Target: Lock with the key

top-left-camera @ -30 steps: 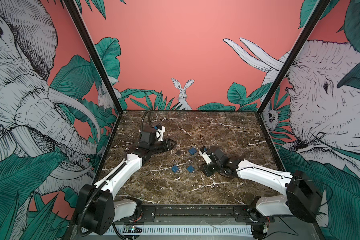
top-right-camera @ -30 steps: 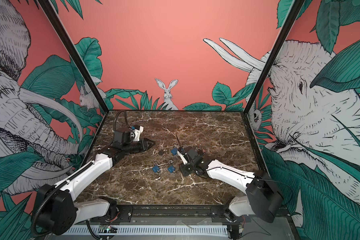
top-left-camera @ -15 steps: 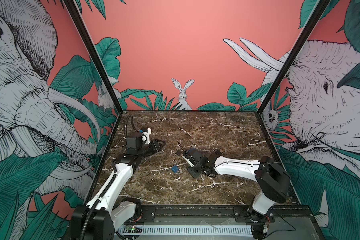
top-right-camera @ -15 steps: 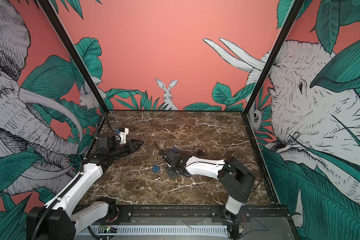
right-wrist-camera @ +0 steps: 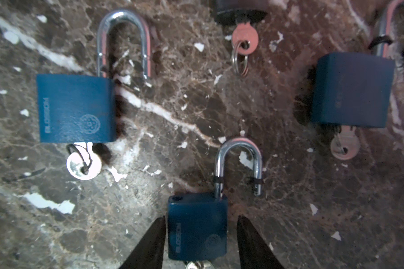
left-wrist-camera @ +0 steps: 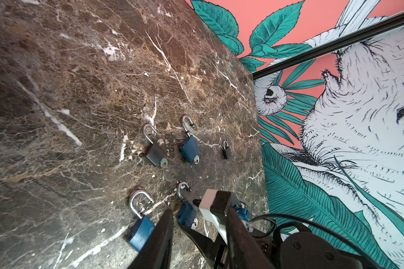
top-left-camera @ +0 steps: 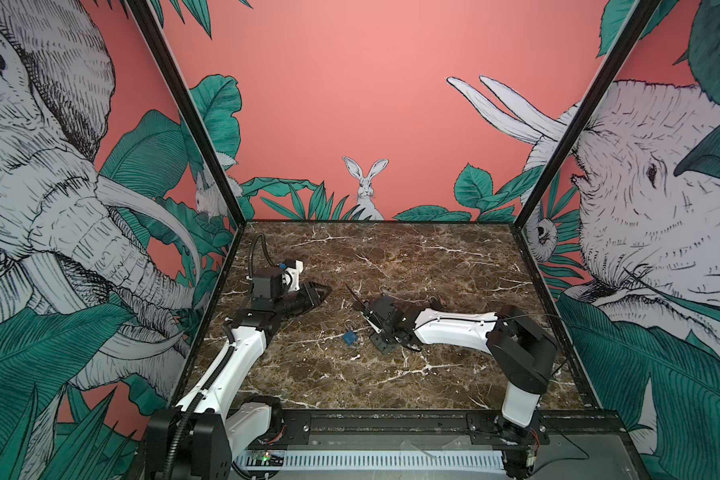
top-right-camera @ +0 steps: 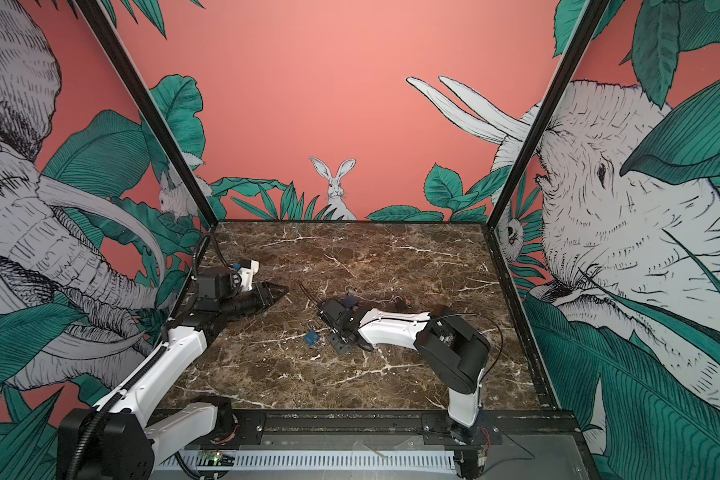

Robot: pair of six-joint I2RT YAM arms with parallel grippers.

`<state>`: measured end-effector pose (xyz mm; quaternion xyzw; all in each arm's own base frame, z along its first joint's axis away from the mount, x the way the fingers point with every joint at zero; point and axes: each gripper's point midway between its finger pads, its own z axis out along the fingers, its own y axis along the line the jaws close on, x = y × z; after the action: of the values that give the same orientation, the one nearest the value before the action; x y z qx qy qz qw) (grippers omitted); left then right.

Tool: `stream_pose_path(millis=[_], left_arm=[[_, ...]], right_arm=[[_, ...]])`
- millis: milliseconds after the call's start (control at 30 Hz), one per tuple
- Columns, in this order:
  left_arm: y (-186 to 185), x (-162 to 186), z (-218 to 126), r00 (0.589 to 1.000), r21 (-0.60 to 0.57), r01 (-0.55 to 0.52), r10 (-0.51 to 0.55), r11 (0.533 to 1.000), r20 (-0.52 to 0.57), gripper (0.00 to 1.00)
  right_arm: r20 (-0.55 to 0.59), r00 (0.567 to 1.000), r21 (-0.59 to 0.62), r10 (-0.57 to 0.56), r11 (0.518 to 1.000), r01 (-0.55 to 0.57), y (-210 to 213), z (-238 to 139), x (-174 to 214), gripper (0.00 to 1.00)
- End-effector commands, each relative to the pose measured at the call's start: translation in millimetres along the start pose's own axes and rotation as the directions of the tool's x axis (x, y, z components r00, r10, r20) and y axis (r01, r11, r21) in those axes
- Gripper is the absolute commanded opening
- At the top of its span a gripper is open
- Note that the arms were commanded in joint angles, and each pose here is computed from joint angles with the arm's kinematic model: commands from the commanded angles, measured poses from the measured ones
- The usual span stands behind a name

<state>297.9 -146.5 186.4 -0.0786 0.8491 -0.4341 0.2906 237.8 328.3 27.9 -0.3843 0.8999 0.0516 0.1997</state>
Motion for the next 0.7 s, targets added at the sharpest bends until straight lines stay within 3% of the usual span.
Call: stream_pose_path(millis=[0,167,467,667], left_arm=[[-3.1,-1.8,-0.4,1.0,0.027,-0.003,0.003,1.0,0.007,0.4],[-1.4,-1.0,0.6,1.0,0.025,0.003,-0.003,1.0,0.006,0.4],[1.1,0.1,1.4,1.0,0.02,0.008,-0.008,1.0,0.004,0.4],[3.3,3.1,0.8,1.0,0.003,-0.01,0.01,1.0,-0.015,0.4]], right_arm=[[-0.022,1.0,0.0,-0.018,1.0,0.018,3.2,1.2,3.8,0.48],[-0.043,0.999,-0.011,-0.016,1.0,0.015,5.6,7.3,7.9,0.42],[-0.058,0.998,-0.022,-0.022,1.0,0.021,8.4,12.0,8.6,0.41],[-0.048,0.998,-0.024,-0.031,0.999,0.03,8.9,7.7,3.8,0.18]])
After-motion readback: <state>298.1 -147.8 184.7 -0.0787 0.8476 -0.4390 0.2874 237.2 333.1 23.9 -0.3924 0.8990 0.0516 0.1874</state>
